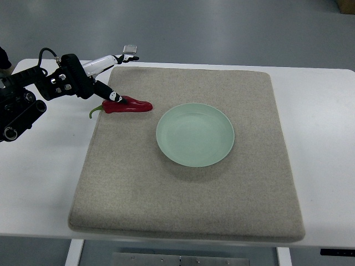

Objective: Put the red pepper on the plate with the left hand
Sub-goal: 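Reach the left hand forward and lower it over the red pepper, then close the left hand fingers around the red pepper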

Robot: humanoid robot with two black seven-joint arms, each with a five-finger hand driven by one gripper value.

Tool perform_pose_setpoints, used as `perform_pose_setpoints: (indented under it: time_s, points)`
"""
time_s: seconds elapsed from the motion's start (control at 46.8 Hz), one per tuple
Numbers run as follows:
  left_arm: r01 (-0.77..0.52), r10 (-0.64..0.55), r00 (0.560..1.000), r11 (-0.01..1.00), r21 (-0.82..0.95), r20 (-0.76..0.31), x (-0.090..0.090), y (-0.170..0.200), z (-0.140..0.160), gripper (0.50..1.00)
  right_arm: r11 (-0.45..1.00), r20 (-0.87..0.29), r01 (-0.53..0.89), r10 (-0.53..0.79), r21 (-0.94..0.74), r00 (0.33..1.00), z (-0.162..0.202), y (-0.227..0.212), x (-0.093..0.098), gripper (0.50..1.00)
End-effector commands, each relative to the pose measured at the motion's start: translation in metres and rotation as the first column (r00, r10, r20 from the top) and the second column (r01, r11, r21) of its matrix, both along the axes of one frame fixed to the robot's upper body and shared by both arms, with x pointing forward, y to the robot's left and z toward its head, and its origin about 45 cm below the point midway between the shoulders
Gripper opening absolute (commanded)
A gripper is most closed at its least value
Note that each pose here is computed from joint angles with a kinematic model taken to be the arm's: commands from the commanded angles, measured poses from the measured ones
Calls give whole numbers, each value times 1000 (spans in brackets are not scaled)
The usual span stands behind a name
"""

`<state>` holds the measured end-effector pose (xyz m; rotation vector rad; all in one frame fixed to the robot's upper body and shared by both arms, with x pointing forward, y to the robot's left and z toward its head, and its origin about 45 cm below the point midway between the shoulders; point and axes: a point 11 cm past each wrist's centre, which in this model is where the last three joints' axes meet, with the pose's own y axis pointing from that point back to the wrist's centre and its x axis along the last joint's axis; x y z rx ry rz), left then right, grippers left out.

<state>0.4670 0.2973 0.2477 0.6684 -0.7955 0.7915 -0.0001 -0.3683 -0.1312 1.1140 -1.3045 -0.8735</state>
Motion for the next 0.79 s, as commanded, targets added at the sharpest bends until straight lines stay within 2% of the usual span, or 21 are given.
perform_pose_setpoints:
  time_s: [0.0, 0.107, 0.534, 0.662, 0.769]
  points:
    - [6, -6, 1000, 1000, 12, 3, 0, -1, 0, 973, 1000, 0, 0, 0, 0, 1000, 0, 0, 0, 928]
    - [6, -6, 1000, 1000, 19, 2, 0, 0, -1, 943, 1000, 0, 0, 0, 0, 1000, 0, 0, 0, 928]
    - [36, -37, 999, 992, 119, 7, -3, 0, -7, 936, 1000, 0, 0, 0, 0, 1000, 0, 0, 0, 928]
    - [59, -58, 998, 986, 156, -8, -6, -3, -16, 900, 1000, 0, 0, 0, 0, 1000, 0, 0, 0, 928]
    - [63, -63, 998, 983, 174, -3, -7, -4, -20, 889, 1000, 0, 0, 0, 0, 1000, 0, 0, 0, 928]
